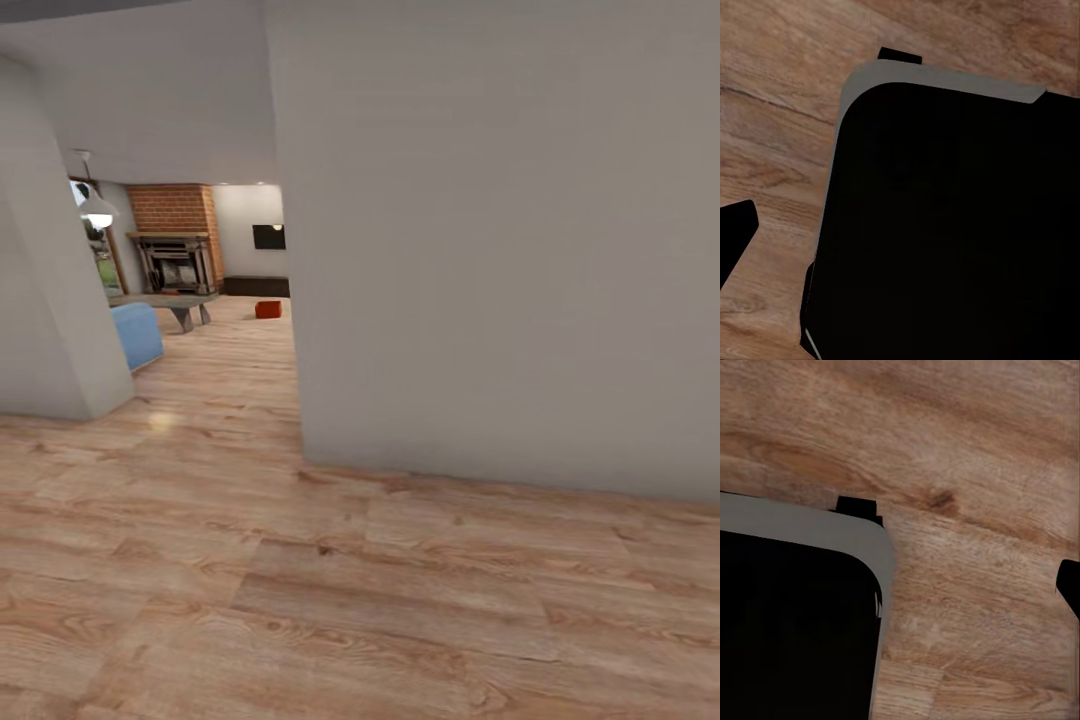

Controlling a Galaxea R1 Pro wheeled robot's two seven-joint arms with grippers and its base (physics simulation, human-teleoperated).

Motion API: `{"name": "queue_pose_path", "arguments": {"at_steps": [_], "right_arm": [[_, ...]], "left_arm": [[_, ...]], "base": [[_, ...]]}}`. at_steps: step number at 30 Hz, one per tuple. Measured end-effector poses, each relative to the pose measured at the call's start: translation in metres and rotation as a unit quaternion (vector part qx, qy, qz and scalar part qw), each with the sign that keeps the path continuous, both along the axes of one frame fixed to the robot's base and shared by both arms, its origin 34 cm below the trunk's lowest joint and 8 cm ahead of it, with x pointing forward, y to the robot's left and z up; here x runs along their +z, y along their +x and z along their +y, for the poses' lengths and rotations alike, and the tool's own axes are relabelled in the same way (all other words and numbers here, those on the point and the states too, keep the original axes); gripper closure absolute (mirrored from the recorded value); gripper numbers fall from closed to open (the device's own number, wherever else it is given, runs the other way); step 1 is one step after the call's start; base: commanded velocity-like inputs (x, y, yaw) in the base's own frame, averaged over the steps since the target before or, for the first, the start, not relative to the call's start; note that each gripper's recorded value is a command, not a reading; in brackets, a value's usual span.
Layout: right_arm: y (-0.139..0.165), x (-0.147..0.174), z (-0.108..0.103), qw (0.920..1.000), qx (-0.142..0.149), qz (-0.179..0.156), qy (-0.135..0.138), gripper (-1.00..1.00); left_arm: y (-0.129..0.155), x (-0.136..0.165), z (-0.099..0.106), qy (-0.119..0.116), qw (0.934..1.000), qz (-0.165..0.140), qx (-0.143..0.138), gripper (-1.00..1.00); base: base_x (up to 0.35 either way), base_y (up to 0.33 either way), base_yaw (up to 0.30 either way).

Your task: Move the two storage containers from the living room to the garage. In the garage, place one container on the floor and stack the other container on top of it (either order is fine).

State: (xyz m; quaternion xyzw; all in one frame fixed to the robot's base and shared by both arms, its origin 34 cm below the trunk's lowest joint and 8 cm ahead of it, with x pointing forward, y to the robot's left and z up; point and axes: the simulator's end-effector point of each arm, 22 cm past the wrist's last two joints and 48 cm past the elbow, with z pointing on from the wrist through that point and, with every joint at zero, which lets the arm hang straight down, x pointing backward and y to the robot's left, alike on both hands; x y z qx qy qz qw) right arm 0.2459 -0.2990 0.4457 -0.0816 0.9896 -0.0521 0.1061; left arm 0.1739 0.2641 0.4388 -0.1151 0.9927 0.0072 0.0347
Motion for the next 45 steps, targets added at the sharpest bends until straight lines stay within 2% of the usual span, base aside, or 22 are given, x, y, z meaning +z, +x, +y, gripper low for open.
{"name": "queue_pose_path", "arguments": {"at_steps": [45], "right_arm": [[0.0,0.0,-0.0008,1.0,0.0,0.0,-0.001,-1.0]], "left_arm": [[-0.0014,-0.0001,0.0012,0.001,1.0,0.001,0.0,-1.0]], "base": [[0.324,0.0,0.275]]}}
